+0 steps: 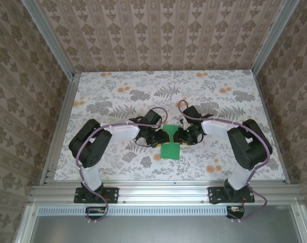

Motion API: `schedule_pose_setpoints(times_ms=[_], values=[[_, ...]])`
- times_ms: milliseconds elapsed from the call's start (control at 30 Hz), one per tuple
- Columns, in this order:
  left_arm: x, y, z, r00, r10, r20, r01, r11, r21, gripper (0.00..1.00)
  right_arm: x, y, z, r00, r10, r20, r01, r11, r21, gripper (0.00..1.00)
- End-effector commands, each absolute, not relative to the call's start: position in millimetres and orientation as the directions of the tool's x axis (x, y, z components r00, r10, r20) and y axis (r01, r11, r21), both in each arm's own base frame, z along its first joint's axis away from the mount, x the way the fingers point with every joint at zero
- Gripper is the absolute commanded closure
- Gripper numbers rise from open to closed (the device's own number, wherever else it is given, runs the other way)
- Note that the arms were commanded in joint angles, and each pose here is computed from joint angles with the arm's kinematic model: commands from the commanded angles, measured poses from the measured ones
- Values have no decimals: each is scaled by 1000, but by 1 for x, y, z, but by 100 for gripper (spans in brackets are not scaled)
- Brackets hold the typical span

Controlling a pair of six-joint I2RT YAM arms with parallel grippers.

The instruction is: Fold a paper plane with a square sheet of paper (pick it up from the middle)

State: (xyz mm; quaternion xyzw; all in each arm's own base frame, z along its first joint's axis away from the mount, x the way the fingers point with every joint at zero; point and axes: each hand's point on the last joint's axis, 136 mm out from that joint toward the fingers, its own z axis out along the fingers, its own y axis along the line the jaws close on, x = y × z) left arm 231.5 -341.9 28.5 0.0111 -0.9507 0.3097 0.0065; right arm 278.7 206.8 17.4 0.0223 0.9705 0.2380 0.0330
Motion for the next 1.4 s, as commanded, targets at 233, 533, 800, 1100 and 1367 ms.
schedule_pose_setpoints(times_ms=[233, 533, 800, 1100, 1367], values=[[235, -345, 42, -1000, -29, -9, -18, 797, -604, 70, 271, 200, 9, -998, 59, -37, 37, 897, 441, 60], [238, -342, 49, -999, -30, -28, -8, 806, -592, 71, 274, 200, 14, -997, 57, -49, 29, 895, 445, 60], [239, -345, 57, -999, -22, -41, 7, 797, -604, 74, 274, 200, 14, -997, 59, -47, 31, 894, 448, 60], [242, -351, 59, -999, -12, -40, 15, 785, -620, 86, 279, 204, 24, -996, 58, -72, 17, 883, 469, 59], [246, -332, 61, -998, -37, -47, -3, 813, -582, 98, 280, 199, 57, -979, 49, -198, -53, 876, 479, 51]])
